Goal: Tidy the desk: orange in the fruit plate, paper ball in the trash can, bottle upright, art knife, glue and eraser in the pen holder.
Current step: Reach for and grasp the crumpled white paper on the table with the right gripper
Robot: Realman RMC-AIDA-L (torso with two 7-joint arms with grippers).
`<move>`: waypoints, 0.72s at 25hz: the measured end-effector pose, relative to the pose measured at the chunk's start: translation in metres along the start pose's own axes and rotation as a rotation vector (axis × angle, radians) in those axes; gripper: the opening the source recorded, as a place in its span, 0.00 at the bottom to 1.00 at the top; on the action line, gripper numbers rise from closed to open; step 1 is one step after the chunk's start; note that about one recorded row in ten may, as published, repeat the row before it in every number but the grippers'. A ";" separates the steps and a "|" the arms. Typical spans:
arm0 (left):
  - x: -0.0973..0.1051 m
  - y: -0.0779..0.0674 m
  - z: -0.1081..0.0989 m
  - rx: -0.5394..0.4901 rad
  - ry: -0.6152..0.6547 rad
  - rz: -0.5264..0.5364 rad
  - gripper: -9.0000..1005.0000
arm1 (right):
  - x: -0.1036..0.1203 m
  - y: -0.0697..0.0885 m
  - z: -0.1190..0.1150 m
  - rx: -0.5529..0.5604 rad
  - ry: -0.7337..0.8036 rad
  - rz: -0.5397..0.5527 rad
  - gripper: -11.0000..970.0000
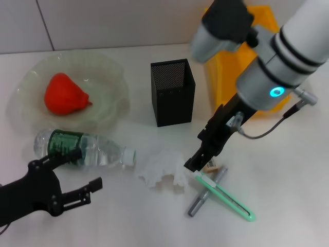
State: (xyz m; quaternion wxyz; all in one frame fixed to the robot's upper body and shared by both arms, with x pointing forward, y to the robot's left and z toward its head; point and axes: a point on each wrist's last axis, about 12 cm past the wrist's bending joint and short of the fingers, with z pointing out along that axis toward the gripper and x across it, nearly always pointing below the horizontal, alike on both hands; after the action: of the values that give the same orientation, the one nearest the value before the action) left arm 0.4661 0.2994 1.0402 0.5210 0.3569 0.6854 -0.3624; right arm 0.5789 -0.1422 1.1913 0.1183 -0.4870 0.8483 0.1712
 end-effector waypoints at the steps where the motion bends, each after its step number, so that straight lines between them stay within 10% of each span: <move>1: 0.000 -0.001 0.000 0.009 0.005 0.000 0.87 | -0.001 0.000 0.004 0.003 0.006 -0.001 0.85; 18: 0.001 -0.002 0.002 0.025 0.014 -0.012 0.87 | -0.011 0.000 0.041 0.041 0.019 -0.015 0.83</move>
State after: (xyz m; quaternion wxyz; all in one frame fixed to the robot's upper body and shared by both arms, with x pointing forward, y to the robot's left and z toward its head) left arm 0.4650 0.2972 1.0395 0.5094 0.3621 0.6865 -0.3716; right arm 0.5863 -0.1168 1.1581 0.1214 -0.4926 0.8489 0.1482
